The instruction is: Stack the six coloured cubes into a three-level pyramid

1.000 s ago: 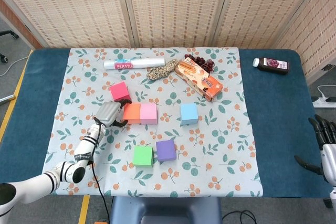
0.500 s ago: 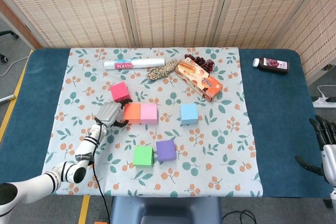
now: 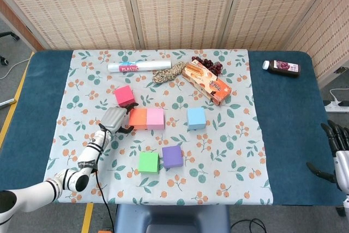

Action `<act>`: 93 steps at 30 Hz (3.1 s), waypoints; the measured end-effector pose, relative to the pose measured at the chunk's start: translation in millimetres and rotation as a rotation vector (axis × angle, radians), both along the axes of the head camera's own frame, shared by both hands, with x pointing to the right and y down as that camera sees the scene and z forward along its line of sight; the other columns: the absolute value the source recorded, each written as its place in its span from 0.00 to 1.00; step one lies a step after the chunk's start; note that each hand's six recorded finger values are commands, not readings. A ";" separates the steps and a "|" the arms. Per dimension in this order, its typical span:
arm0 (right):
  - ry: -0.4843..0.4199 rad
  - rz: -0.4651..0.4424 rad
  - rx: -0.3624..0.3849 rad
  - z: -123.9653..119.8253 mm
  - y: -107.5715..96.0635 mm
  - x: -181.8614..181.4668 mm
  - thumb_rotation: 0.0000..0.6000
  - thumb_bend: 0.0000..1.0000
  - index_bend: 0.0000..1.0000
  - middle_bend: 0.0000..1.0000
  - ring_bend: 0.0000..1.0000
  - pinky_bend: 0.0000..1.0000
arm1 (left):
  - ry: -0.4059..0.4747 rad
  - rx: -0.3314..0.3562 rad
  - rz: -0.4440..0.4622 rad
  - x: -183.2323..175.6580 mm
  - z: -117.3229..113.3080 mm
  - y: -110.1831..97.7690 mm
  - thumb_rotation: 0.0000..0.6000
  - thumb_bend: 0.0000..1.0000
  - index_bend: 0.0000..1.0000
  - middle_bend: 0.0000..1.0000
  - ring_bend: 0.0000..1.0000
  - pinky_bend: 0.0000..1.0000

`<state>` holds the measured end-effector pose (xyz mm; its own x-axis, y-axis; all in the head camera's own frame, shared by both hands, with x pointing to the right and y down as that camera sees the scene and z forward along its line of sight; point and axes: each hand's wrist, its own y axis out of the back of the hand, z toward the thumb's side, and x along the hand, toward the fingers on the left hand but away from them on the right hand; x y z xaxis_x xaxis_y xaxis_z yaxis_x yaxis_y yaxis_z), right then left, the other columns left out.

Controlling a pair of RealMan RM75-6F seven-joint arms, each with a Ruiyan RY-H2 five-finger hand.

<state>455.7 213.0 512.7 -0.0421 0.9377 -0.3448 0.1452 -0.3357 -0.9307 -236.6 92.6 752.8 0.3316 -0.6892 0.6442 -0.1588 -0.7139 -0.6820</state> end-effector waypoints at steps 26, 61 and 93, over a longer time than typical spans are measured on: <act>-0.004 0.003 0.009 -1.2 1.7 2.2 1.00 0.00 0.00 0.00 0.00 0.00 | -0.007 -0.010 0.019 -0.4 -5.3 4.2 1.00 0.34 0.00 0.10 0.26 0.36; -0.028 -0.066 0.024 -6.4 3.0 -12.9 1.00 0.00 0.00 0.00 0.00 0.00 | -0.061 0.153 -0.140 -72.9 -77.2 -39.5 1.00 0.33 0.26 0.25 0.31 0.36; -0.024 -0.061 -0.001 -2.1 -2.0 -16.1 1.00 0.00 0.00 0.00 0.00 0.00 | -0.171 -0.009 -0.107 -28.3 -6.5 -96.7 1.00 0.33 0.00 0.00 0.00 0.14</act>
<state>439.6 210.9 510.7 0.0235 0.9379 -0.3462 0.1464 -0.3458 -0.9268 -264.9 -4.1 746.4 0.1422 -0.7090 0.6907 -0.1167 -0.7050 -0.6996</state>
